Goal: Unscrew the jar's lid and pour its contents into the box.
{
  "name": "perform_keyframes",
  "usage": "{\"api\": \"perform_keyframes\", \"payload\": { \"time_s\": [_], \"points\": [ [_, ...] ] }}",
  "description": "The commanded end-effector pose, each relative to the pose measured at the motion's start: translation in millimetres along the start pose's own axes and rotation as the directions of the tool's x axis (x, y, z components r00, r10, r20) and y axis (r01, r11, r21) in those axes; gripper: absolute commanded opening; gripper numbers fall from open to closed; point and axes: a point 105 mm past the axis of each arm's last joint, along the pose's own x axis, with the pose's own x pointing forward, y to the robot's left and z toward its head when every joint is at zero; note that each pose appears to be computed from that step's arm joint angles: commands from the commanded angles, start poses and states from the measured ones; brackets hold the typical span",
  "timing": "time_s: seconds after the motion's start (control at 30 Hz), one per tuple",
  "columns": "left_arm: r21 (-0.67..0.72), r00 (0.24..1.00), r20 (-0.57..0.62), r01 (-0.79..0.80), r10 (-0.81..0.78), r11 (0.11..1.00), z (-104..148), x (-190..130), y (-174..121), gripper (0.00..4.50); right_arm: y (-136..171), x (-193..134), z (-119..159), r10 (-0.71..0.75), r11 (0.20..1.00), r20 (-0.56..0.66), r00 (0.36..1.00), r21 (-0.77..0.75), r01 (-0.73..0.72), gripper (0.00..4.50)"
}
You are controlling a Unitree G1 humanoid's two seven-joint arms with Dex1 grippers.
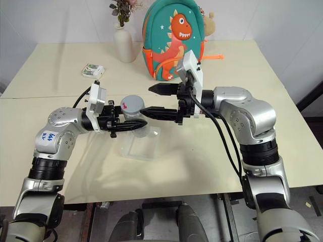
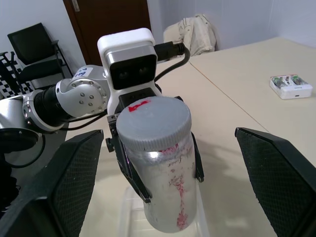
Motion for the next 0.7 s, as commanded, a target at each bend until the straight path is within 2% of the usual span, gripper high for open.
{"api": "perform_keyframes", "payload": {
  "time_s": [0.03,0.67,0.7],
  "points": [
    [0.043,1.0,0.018,0.009,-0.01,0.999,10,0,-2,1.99,5,12,12,0.038,0.998,0.008,0.999,-0.056,-0.037,4.48],
    [0.043,1.0,0.018,0.005,-0.006,0.999,10,0,-2,1.99,8,34,6,0.081,0.995,-0.002,0.997,-0.061,-0.081,4.48],
    [0.043,1.0,0.018,0.005,-0.006,0.999,10,0,-2,1.99,8,34,6,0.081,0.995,-0.002,0.997,-0.06,-0.081,4.11]
  ]
}}
